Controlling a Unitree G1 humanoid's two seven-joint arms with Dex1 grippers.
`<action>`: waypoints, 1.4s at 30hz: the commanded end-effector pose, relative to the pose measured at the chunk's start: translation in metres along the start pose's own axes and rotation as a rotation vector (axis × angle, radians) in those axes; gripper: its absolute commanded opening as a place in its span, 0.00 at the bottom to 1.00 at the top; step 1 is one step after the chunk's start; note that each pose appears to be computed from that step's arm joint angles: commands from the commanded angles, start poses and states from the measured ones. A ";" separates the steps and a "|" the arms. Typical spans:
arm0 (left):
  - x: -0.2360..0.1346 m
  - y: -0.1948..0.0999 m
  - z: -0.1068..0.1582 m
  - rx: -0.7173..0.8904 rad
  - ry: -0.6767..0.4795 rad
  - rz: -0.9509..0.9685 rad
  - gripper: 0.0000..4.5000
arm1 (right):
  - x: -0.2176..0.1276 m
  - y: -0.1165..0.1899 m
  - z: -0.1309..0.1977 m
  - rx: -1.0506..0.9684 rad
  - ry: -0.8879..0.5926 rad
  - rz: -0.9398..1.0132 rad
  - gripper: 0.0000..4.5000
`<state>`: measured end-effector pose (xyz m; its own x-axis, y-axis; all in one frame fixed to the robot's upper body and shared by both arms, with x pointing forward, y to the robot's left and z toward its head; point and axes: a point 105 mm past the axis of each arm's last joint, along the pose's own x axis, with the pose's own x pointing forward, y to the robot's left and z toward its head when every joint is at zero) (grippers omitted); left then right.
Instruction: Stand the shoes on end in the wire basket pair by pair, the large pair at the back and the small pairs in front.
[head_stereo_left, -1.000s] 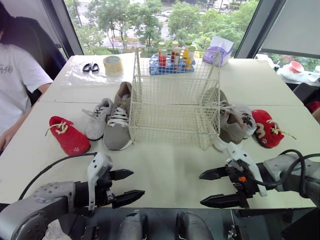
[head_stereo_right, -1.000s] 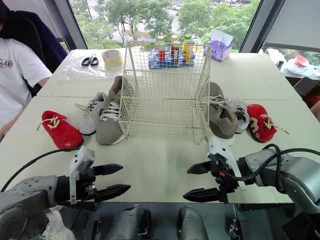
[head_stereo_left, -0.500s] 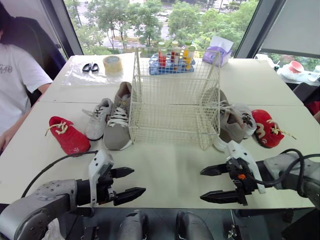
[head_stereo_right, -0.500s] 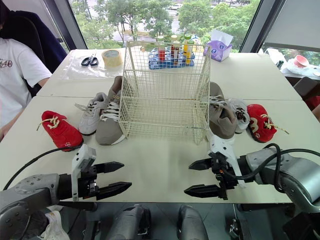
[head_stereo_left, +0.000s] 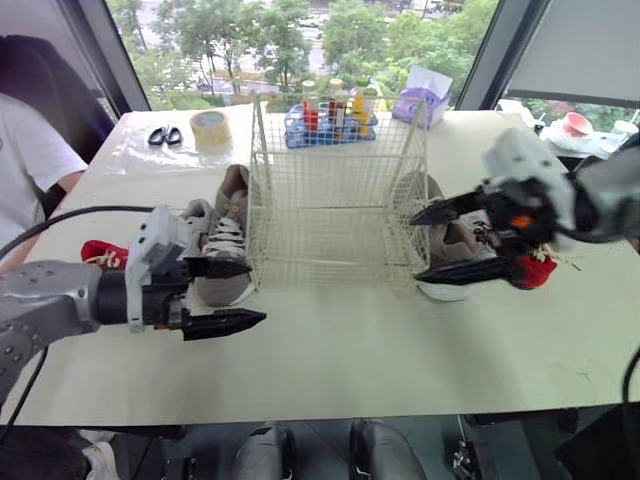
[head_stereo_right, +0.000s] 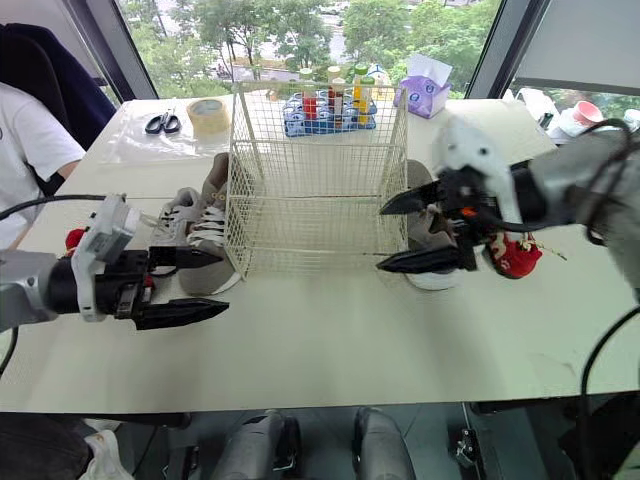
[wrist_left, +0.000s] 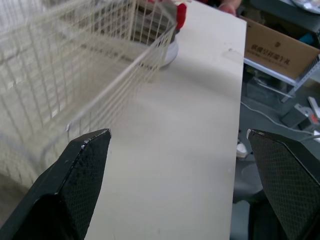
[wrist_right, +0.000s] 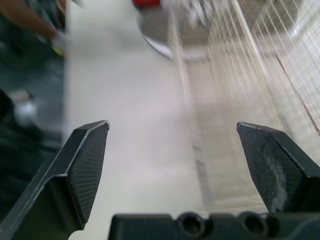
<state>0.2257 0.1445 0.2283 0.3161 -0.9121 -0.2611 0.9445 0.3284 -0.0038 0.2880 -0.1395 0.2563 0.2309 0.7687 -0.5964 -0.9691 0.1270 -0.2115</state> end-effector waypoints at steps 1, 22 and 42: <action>0.004 -0.008 0.008 0.025 -0.030 -0.009 1.00 | 0.011 -0.011 -0.010 -0.048 0.077 0.045 0.98; 0.017 -0.004 -0.003 -0.023 -0.090 0.077 1.00 | 0.035 -0.026 -0.033 -0.336 0.276 0.001 0.02; 0.026 0.008 -0.012 -0.004 -0.065 0.062 1.00 | 0.059 -0.022 -0.008 -0.258 0.159 0.001 0.02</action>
<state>0.2407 0.1276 0.2014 0.3819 -0.8963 -0.2253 0.9167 0.3983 -0.0308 0.3281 -0.1134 0.2076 0.2593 0.6224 -0.7385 -0.9350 -0.0298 -0.3533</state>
